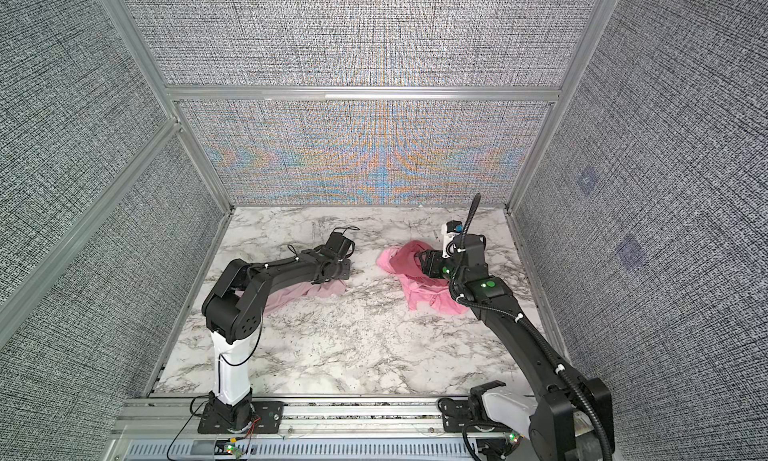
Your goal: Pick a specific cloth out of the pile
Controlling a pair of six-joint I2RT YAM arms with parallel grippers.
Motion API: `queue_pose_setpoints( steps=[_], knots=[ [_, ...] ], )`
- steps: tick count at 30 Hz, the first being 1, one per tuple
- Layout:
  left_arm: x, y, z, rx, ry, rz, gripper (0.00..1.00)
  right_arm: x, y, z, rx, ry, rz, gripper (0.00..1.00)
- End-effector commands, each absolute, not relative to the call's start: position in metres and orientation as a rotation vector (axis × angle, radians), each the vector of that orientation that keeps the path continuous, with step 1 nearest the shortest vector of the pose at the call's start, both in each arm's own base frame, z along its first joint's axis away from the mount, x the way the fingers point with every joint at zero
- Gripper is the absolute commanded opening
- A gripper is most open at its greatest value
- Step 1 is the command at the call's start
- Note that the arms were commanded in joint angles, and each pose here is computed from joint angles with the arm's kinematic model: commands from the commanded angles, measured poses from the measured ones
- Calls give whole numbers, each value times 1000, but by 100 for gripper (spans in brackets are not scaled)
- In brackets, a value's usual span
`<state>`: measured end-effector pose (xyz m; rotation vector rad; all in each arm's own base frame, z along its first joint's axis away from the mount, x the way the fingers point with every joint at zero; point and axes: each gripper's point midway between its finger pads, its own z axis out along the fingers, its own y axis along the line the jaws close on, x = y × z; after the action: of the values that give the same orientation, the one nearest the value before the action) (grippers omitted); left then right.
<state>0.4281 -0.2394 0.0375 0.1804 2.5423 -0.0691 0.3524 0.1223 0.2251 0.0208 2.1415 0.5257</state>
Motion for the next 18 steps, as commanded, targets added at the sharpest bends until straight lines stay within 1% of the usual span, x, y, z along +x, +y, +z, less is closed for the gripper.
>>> queue_pose_setpoints(
  steps=[1,5,9,12,18],
  knots=[
    [437,-249,67,220,2473,-119,0,349,120,230,62,2119,539,62],
    [447,-257,113,235,2384,-164,0,347,120,234,74,2108,552,62],
    [449,-253,157,216,2306,-181,0,350,125,242,63,2092,566,62],
    [442,-245,187,187,2254,-192,0,356,132,248,43,2086,576,62],
    [415,-213,226,88,2158,-193,0,368,153,259,-12,2072,615,62]
  ],
)
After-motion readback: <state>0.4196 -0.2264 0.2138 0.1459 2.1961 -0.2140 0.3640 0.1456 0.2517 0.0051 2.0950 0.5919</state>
